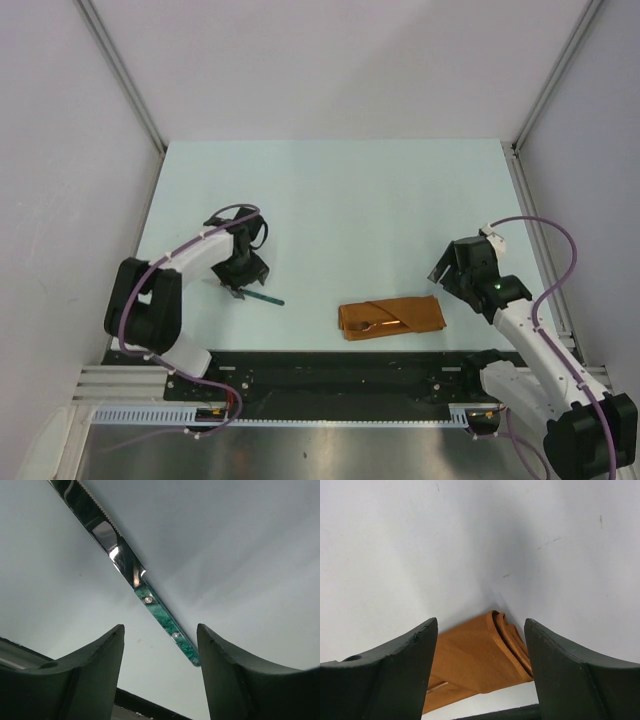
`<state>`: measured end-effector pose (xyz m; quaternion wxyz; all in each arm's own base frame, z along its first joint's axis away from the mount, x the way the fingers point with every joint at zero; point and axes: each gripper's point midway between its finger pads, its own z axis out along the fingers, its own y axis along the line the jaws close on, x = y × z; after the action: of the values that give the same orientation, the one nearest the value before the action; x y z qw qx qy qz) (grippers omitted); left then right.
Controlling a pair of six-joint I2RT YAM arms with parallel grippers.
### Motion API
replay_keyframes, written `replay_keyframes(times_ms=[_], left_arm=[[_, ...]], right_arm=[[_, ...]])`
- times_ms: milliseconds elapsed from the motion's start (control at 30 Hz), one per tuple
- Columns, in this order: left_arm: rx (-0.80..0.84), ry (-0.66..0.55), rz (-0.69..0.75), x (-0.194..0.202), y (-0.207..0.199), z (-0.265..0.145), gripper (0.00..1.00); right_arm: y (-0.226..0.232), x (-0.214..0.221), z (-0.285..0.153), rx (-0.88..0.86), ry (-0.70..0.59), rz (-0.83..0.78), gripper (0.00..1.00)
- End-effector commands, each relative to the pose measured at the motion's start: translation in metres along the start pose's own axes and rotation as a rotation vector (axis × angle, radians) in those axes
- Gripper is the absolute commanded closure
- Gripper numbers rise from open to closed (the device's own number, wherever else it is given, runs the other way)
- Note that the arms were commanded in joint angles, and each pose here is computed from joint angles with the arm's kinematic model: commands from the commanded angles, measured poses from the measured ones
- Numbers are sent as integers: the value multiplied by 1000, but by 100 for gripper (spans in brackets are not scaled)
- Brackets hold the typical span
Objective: Fold the napkin into a case and place the utensils inside
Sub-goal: Pick up the knife from the corner of the board.
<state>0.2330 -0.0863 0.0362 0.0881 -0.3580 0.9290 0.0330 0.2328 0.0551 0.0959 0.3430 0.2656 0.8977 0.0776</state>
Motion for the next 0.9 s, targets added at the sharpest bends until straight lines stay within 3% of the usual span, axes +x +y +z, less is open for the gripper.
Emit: replay_keyframes(times_ms=[0, 233, 333, 367, 400, 467, 567, 600, 733, 800, 867], left_arm=[[-138, -27, -193, -4, 5, -1, 36], [-256, 33, -252, 16, 14, 32, 46], [-246, 52, -254, 28, 22, 46, 77], [-199, 38, -256, 24, 13, 50, 95], [-161, 28, -219, 22, 9, 49, 100], [-80, -10, -153, 14, -6, 44, 100], [99, -143, 83, 0, -42, 11, 100], [159, -183, 247, 1, -52, 0, 100], [450, -272, 559, 40, -94, -58, 100], [551, -283, 618, 58, -105, -75, 100], [662, -276, 668, 84, -112, -93, 100]], right_arm=[[2, -25, -19, 26, -107, -15, 25], [20, -26, -27, 11, -131, -79, 25], [32, -28, -29, -17, -144, -142, 25], [36, -28, -30, -35, -141, -168, 24], [42, -29, -31, -61, -139, -193, 23], [64, -26, -36, -181, -116, -275, 20], [105, -12, -51, -441, -57, -443, 13], [113, -8, -53, -493, -37, -468, 8], [163, 2, -61, -737, 21, -509, 0], [192, 14, -69, -873, 85, -514, 0], [210, 30, -57, -900, 180, -499, 0]])
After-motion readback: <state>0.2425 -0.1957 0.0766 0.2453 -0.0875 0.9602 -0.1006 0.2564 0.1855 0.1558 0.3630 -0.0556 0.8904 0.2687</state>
